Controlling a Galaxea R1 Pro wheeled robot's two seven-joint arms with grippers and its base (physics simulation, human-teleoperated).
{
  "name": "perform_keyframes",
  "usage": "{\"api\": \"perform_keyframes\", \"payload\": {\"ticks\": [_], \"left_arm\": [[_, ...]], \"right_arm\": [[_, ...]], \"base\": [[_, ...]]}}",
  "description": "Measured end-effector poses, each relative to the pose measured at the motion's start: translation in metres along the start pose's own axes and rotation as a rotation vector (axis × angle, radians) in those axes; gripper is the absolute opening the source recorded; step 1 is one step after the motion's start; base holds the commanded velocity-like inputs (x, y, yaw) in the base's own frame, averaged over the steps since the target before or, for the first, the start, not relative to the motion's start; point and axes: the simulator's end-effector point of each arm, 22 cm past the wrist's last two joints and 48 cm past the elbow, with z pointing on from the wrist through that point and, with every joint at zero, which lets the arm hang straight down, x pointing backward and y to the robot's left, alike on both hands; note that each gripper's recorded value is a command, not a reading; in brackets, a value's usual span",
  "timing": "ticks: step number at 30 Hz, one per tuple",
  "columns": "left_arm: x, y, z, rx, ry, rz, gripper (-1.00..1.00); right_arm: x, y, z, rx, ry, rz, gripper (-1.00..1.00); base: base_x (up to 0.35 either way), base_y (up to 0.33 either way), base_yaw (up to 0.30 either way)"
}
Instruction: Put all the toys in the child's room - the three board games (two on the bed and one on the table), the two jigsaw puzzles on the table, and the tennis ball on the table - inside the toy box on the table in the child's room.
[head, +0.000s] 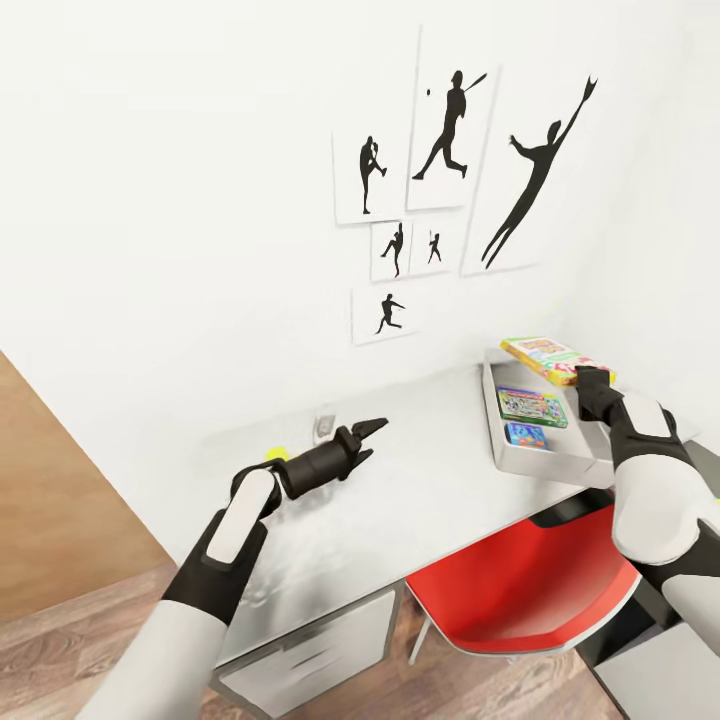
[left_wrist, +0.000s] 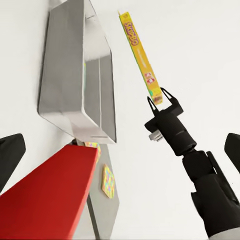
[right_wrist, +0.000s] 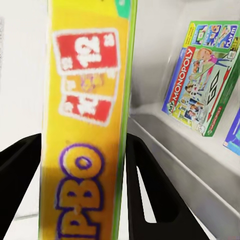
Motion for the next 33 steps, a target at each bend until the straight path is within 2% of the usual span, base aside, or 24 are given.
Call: {"api": "perform_keyframes", "payload": {"ticks": [8, 21, 33], "left_arm": [[0.023, 0.002, 0.009, -0.052, 0.047, -0.003, 1.0], [0.025, -0.007, 0.009, -0.049, 0.05, 0.013, 1.0], [0.027, -0.002, 0.01, -0.055, 0.053, 0.006, 1.0]], "right_arm": [[-0.026, -0.001, -0.002, 0.001, -0.035, -0.007, -1.0], [-0.031, -0.004, -0.002, 0.007, -0.04, -0.006, -1.0], [-0.032, -0.015, 0.003, 0.025, -0.059, -0.006, -1.0]], "base": [[0.0, 0.0, 0.0], [0.0, 0.0, 0.005], [0.0, 0.0, 0.058]]}}
